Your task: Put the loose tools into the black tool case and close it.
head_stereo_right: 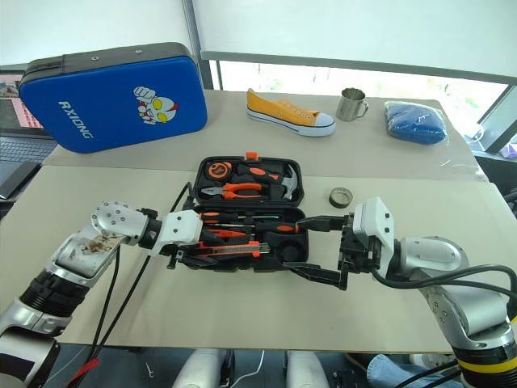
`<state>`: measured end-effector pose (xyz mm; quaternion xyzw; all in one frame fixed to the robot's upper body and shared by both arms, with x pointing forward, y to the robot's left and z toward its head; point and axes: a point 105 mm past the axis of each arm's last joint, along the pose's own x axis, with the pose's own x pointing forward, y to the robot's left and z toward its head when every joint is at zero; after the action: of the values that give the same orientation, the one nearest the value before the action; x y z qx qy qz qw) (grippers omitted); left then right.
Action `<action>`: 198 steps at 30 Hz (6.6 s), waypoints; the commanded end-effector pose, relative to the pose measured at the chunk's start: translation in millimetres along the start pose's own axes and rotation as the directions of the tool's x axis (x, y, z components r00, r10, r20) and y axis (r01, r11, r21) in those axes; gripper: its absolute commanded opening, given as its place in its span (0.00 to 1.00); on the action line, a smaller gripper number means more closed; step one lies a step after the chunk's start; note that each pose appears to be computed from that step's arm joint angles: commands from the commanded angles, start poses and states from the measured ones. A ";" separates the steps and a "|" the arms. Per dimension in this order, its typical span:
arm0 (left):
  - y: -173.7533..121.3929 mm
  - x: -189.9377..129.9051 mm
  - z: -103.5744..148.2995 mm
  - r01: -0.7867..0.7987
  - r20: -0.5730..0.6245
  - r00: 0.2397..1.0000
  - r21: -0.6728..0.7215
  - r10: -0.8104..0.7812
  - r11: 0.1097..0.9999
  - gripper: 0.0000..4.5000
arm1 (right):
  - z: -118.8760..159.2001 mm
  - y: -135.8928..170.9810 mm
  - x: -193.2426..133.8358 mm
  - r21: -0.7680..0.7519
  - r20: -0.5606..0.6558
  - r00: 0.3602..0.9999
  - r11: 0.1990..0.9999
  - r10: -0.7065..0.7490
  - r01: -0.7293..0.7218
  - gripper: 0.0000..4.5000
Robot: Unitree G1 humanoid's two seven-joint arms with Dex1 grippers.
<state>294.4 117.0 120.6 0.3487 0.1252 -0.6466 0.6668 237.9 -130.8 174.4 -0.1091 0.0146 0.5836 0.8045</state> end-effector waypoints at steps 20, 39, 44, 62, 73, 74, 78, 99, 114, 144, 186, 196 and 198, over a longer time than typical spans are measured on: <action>2.7 29.3 -5.7 0.130 -0.042 0.990 -0.064 -0.133 0.989 0.67 | -9.4 -3.5 -9.7 -0.020 -0.034 0.998 0.998 -0.055 0.055 1.00; 28.2 -9.6 29.1 -0.052 0.343 0.938 -0.013 0.053 0.999 0.47 | -10.0 -5.2 0.6 -0.068 0.011 1.000 0.997 -0.023 0.023 1.00; 15.3 5.0 -0.8 -0.069 0.284 0.957 0.014 0.062 0.998 0.08 | -2.2 -8.5 13.5 -0.102 -0.017 1.000 0.995 -0.024 0.022 1.00; -25.4 53.9 -52.5 0.112 0.049 0.993 -0.140 -0.106 0.984 0.01 | -11.8 -15.6 -18.1 -0.067 -0.025 0.994 0.992 -0.108 0.106 1.00; -19.2 52.4 -35.9 0.027 0.192 0.981 -0.198 0.011 0.980 0.01 | -13.1 -17.5 -28.7 -0.032 0.040 0.985 0.985 -0.171 0.172 1.00; -10.8 43.3 -26.3 -0.014 0.263 0.962 -0.200 0.068 0.980 0.01 | -11.5 -19.7 -32.2 -0.029 0.063 0.978 0.979 -0.197 0.200 1.00; 17.9 -3.7 -2.7 -0.171 0.456 0.844 -0.272 0.283 0.947 0.17 | -13.7 -28.6 -56.2 0.023 0.121 0.930 0.937 -0.348 0.348 1.00; -10.6 -96.7 -13.7 -0.215 0.538 0.678 -0.505 0.500 0.836 0.99 | -14.0 -91.3 -54.4 -0.054 -0.118 0.817 0.825 -0.565 0.563 1.00; -2.0 -82.7 -18.2 -0.249 0.510 0.711 -0.462 0.484 0.852 0.99 | -43.6 -179.7 -3.0 -0.087 -0.648 0.620 0.852 -0.442 0.516 1.00; -35.7 -76.3 -15.7 -0.150 0.477 0.847 -0.210 0.235 0.966 1.00 | 25.5 -40.1 42.8 0.163 -0.462 0.853 0.968 0.244 -0.189 0.00; -20.4 -97.6 -46.0 -0.338 0.369 0.786 -0.416 0.496 0.844 1.00 | 19.5 -18.9 33.6 0.167 -0.353 0.901 0.965 0.252 -0.204 0.99; 35.5 -110.8 -110.4 -0.646 -0.115 0.624 -0.633 0.773 0.427 0.66 | -28.9 -123.2 0.7 -0.232 -0.361 0.844 0.915 -0.396 0.329 0.51; 42.6 -96.2 -106.8 -0.629 -0.114 0.653 -0.632 0.749 0.452 0.51 | -36.8 -132.2 8.6 -0.247 -0.345 0.836 0.901 -0.426 0.358 0.39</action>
<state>346.3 268.2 120.3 0.0619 0.1035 -0.2581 0.9586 357.4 -172.4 153.8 -0.2631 0.1364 0.3886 0.8724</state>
